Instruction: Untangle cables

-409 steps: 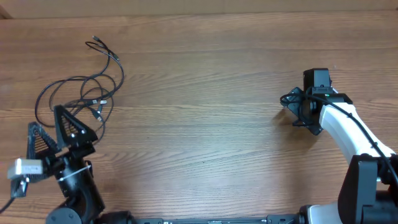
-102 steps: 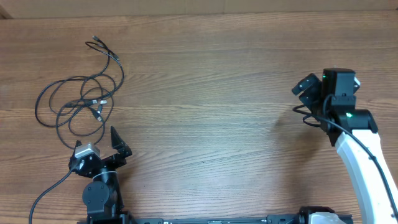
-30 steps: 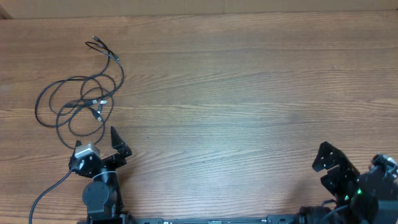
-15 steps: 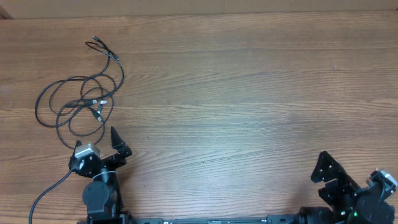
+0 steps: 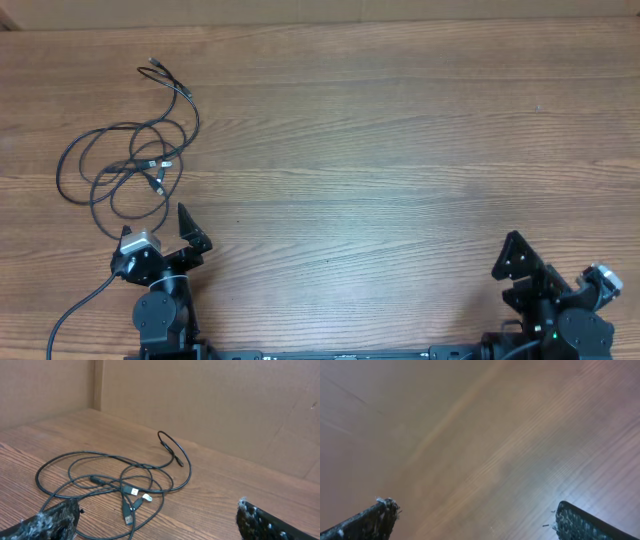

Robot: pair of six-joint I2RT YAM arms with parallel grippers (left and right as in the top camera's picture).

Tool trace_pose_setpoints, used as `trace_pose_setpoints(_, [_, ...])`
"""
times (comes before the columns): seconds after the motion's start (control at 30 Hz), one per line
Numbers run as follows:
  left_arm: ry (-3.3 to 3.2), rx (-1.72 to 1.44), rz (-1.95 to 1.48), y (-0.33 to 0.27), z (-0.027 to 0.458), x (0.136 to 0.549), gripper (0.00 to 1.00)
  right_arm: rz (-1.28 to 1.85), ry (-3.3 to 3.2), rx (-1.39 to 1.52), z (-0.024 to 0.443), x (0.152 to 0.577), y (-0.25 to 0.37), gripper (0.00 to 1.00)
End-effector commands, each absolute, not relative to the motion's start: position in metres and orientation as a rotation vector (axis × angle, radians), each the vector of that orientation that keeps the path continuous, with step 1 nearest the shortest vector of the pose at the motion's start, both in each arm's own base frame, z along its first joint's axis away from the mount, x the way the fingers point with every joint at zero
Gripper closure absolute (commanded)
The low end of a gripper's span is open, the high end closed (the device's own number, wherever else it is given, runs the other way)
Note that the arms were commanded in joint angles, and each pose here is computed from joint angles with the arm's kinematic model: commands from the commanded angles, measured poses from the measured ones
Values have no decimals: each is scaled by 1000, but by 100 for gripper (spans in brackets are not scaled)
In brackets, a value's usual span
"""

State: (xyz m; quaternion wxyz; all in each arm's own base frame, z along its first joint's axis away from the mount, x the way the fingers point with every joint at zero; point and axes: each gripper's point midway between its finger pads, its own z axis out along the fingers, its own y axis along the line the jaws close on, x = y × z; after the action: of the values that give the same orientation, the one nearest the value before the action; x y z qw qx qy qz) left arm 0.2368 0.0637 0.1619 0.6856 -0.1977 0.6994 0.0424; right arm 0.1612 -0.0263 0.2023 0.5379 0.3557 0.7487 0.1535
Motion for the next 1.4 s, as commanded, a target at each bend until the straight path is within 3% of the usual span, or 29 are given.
trace_pose_setpoints(0.0, [1569,-416,107,62,162,237,0,389,1707,822,209,175,-27,0])
trace_pose_setpoints(0.23, [1569,-416,107,62,162,237,1,487,1409,712,248,216,-28,0])
trace_pose_setpoints(0.6, [1569,-416,107,62,162,237,1,509,1337,685,240,229,-28,0])
trace_pose_setpoints(1.03, [1569,-416,107,62,162,237,0,482,1438,716,172,245,-28,0])
trace_pose_setpoints(1.37, [1569,-416,107,62,162,237,0,486,1428,715,174,245,-28,0])
